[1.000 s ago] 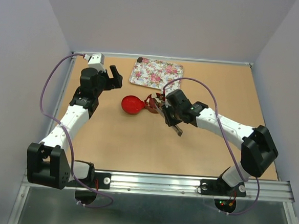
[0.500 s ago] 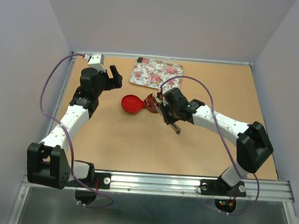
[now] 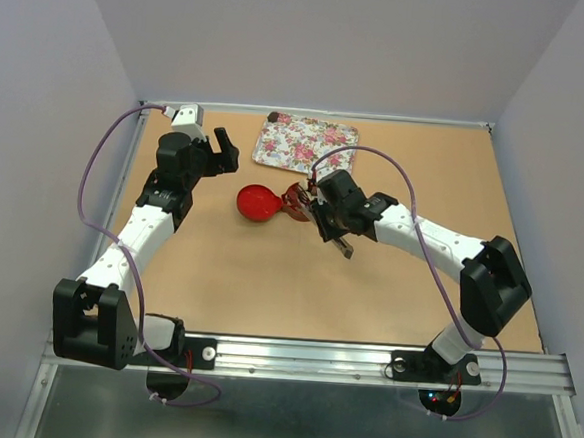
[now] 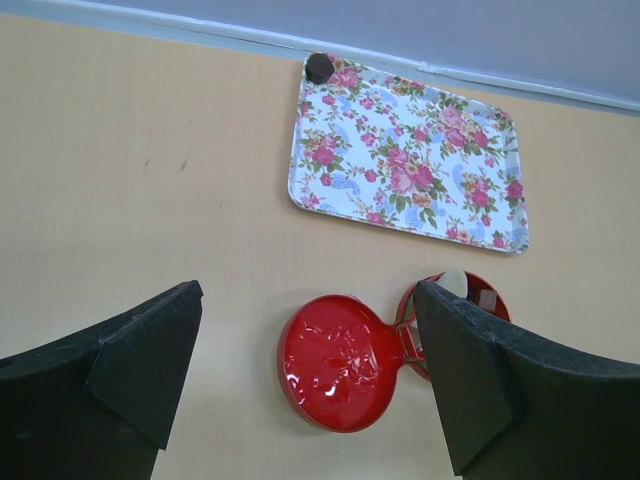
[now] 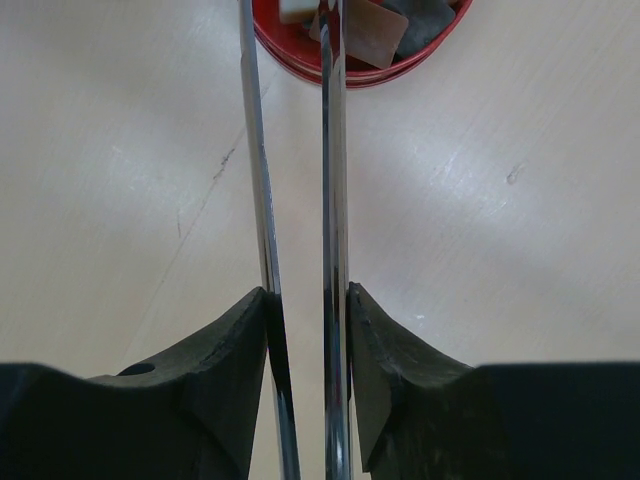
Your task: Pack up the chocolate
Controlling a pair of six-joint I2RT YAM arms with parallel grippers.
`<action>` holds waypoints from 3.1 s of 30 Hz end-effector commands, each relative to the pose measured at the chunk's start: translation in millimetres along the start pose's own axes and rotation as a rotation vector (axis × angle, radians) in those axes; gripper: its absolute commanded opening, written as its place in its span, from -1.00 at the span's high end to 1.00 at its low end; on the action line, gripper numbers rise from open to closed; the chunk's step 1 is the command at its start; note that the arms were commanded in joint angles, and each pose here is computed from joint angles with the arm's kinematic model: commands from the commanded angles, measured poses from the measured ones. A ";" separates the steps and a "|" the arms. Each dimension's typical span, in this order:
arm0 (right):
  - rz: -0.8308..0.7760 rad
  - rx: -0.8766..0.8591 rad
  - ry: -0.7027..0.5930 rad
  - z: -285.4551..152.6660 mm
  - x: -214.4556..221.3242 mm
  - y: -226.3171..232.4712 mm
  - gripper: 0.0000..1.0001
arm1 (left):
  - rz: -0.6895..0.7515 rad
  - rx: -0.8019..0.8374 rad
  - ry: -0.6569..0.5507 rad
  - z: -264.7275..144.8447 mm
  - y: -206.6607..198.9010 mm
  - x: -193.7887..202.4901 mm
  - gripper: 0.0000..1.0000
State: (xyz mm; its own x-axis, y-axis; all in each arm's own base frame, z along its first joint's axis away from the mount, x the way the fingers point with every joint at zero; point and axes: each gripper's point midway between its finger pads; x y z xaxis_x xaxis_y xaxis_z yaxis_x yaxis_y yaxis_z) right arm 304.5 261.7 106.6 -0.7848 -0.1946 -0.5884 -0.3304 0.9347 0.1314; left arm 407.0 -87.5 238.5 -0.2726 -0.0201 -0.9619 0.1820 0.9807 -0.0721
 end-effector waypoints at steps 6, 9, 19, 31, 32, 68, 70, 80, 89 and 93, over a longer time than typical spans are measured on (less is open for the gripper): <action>0.031 0.019 -0.134 -23.6 -35.5 1.2 0.07 | 0.011 0.012 -0.089 -3.7 -2.8 -35.2 -0.97; 0.036 0.022 -0.145 -27.0 -38.2 0.5 0.06 | 0.013 0.015 -0.090 -4.2 -3.3 -35.6 -0.97; 0.073 0.030 -0.256 -61.0 -62.4 -3.8 0.08 | 0.007 0.023 -0.091 -4.1 -4.9 -36.6 -0.97; 0.104 0.138 -0.356 -85.6 -74.7 -28.8 0.10 | 0.006 0.031 -0.097 -5.8 -6.5 -38.6 -0.97; 0.111 0.160 -0.366 -87.7 -76.1 -33.9 0.10 | 0.005 0.033 -0.100 -6.6 -7.0 -39.6 -0.97; 0.408 0.356 -0.050 8.3 26.9 -167.8 0.09 | 0.006 0.034 -0.117 -8.7 -7.3 -43.6 -0.97; 0.410 0.354 -0.041 12.3 28.5 -168.4 0.09 | 0.006 0.031 -0.114 -8.3 -6.7 -42.7 -0.97; 0.443 0.340 -0.019 42.6 19.2 -176.6 0.10 | 0.006 0.029 -0.114 -9.2 -6.4 -42.0 -0.97; 0.477 0.340 -0.032 71.7 -3.2 -191.7 0.08 | 0.007 0.025 -0.111 -8.3 -5.4 -41.0 -0.97; 0.494 0.332 -0.046 84.9 -17.3 -200.0 0.08 | 0.005 0.025 -0.113 -8.6 -5.5 -41.2 -0.97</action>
State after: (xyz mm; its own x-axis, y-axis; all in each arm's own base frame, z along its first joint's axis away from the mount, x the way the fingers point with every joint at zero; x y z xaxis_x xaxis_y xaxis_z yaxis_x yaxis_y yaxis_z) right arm 404.1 101.7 27.0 -0.7964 0.2635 -0.5443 0.2474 0.9633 0.1044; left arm 406.2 -90.6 238.8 -0.2732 -0.0207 -0.9617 0.1990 0.9769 -0.0776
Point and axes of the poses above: each gripper's point midway between its finger pads, its own z axis out along the fingers, its own y axis along the line the jaws close on, x = y × z, and after that the axes turned 14 degrees about z, right-handed
